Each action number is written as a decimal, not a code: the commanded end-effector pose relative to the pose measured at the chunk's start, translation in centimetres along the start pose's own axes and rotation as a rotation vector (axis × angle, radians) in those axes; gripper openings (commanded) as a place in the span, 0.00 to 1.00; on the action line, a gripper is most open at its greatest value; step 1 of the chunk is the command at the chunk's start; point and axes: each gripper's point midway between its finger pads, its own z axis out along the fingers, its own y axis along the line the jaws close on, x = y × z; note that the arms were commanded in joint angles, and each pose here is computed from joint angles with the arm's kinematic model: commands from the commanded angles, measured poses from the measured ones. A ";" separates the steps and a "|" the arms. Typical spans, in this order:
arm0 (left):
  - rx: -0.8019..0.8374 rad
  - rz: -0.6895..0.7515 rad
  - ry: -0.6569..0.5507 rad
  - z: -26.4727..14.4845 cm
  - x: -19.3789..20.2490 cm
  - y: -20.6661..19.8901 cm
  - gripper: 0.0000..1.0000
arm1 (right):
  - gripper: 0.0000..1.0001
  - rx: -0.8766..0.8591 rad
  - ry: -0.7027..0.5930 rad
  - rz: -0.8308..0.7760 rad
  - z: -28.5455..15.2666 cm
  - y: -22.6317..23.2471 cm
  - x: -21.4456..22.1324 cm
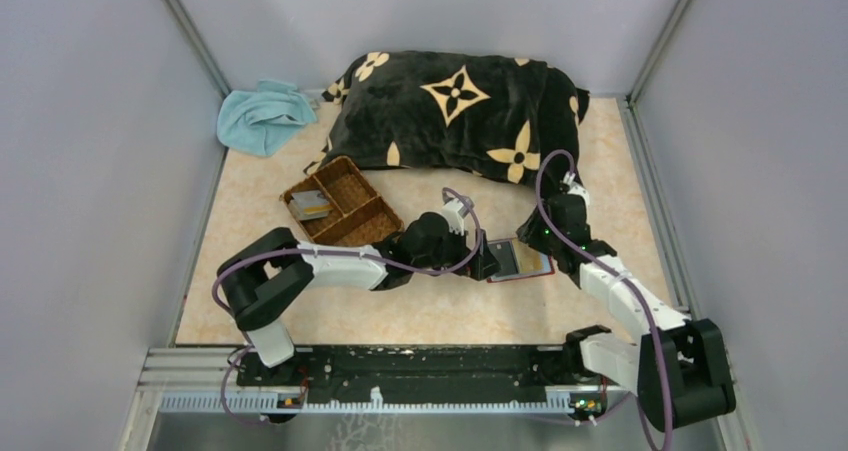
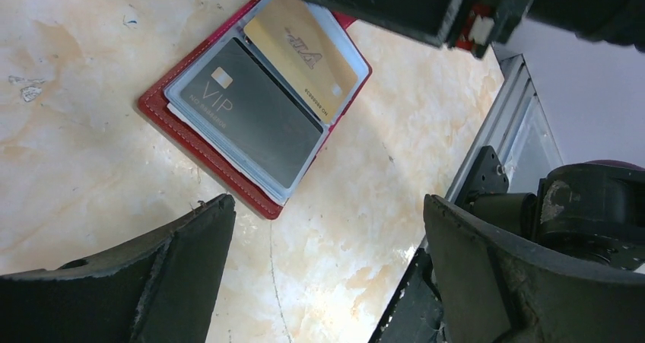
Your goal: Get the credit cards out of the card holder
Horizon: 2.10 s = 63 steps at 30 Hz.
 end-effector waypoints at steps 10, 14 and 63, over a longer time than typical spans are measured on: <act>-0.050 0.119 -0.057 -1.6 -1.2 -1.3 0.99 | 0.12 0.123 -0.149 -0.067 3.8 0.1 -6.0; -0.045 0.134 -0.065 -2.2 -1.4 -1.8 0.99 | 0.11 0.153 -0.206 -0.041 2.9 -1.4 -5.5; 0.246 -0.045 0.068 0.8 0.3 -4.1 0.87 | 0.21 0.073 -0.041 -0.028 -1.9 -2.1 2.7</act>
